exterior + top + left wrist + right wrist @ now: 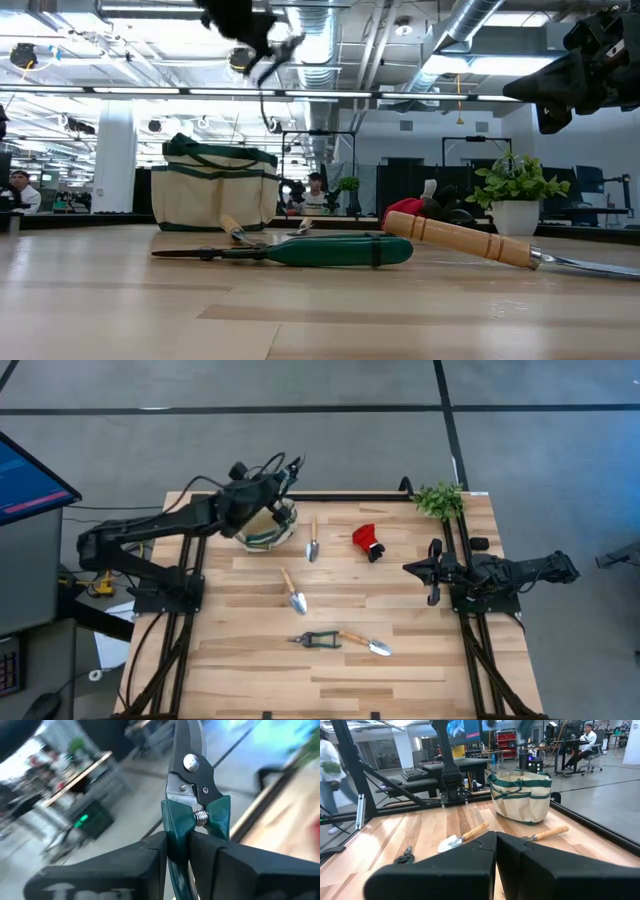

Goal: Pick & Place Garden tools in Gardening bag
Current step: Put the green shear scissors into the yellow gardening bag, then put the red gloves into the yellow gardening bag

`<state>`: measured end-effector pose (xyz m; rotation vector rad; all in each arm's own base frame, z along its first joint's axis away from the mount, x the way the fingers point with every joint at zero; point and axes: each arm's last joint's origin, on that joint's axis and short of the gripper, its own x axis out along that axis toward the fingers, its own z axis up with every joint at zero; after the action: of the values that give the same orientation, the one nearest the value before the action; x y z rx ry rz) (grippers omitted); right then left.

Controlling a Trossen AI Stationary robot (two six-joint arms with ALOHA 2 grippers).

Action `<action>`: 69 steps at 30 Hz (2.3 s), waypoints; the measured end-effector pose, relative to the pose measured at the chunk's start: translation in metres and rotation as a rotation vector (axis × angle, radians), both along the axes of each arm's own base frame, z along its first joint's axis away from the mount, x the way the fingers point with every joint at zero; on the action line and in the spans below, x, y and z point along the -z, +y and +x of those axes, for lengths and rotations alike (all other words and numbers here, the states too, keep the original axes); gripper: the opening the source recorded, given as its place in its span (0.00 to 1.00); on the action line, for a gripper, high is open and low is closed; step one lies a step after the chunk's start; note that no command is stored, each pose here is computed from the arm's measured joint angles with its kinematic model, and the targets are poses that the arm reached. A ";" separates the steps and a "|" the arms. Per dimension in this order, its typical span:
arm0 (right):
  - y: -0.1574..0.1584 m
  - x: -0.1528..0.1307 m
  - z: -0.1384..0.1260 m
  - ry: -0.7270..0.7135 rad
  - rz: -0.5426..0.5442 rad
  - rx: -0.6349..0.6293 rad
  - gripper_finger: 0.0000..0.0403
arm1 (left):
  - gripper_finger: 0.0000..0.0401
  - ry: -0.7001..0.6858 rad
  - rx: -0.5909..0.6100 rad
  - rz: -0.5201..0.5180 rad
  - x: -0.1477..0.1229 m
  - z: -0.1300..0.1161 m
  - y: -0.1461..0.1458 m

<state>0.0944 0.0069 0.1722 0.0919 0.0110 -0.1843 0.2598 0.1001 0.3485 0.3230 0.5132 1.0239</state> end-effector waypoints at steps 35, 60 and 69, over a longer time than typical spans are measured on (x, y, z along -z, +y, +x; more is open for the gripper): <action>0.000 0.000 0.000 0.000 -0.002 0.007 0.00 | 0.11 0.306 0.029 -0.353 0.131 -0.069 0.005; 0.000 0.000 0.000 0.001 -0.002 0.004 0.00 | 0.20 0.245 0.022 -0.431 0.135 -0.068 0.008; 0.000 0.000 0.000 0.001 -0.002 0.004 0.00 | 0.26 0.243 0.022 -0.429 0.135 -0.068 0.008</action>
<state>0.0943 0.0067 0.1722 0.0899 0.0114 -0.1881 0.1923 0.1082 0.2135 0.0686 0.9282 0.8305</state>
